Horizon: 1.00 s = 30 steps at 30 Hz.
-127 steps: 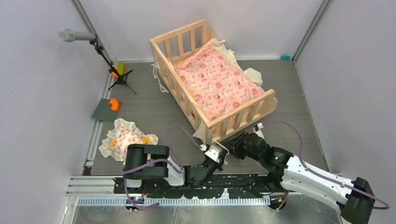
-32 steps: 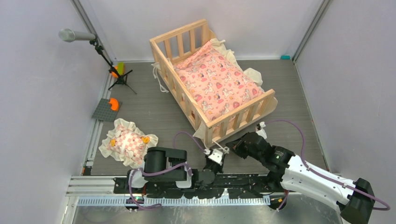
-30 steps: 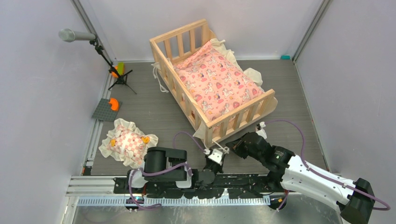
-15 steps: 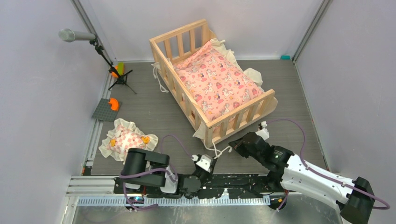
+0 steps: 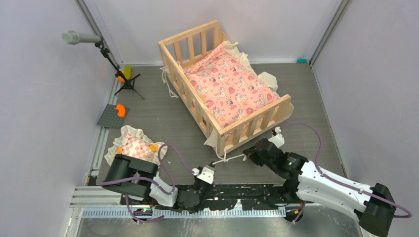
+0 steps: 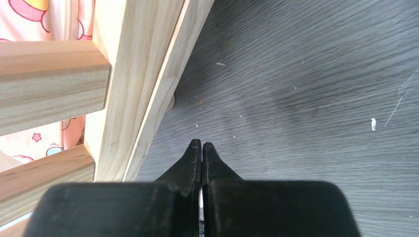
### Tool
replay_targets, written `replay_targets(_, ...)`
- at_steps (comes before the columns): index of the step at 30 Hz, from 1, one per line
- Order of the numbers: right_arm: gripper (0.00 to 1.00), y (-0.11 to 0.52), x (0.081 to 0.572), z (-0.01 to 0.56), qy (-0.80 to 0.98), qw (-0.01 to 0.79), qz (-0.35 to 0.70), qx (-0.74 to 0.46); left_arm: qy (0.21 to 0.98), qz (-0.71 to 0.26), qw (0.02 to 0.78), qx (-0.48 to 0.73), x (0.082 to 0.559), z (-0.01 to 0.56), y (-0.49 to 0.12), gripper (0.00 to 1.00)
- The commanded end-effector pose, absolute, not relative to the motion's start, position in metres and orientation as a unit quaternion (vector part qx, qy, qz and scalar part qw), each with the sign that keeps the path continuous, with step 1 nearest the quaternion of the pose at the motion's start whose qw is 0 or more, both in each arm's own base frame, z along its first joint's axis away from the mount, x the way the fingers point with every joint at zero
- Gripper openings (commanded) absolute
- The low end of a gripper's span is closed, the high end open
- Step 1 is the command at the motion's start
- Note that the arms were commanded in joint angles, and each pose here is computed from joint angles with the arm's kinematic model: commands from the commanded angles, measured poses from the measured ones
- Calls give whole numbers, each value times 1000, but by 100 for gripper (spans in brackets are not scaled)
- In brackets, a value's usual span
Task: Set up the pet bed
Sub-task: Tie the ropes to the bed frame.
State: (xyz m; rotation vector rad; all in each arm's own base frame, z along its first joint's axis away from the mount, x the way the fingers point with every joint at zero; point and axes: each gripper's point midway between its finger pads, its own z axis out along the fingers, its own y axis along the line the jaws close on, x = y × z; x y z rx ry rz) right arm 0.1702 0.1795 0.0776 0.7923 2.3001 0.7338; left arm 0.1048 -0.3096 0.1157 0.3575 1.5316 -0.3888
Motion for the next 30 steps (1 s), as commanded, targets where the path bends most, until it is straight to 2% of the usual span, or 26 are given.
replay_targets(1,0,176,180,92,853,324,275,304,690,-95,706,125,116,141,-272,0)
replay_targets(6,0,175,181,90,856,327,264,302,684,-47,712,154,118,169,-263,0)
replay_targets(16,0,150,184,77,862,348,188,315,679,-56,718,141,129,214,-238,0)
replay_targets(30,0,126,183,60,862,358,125,336,687,-42,718,106,160,228,-179,0)
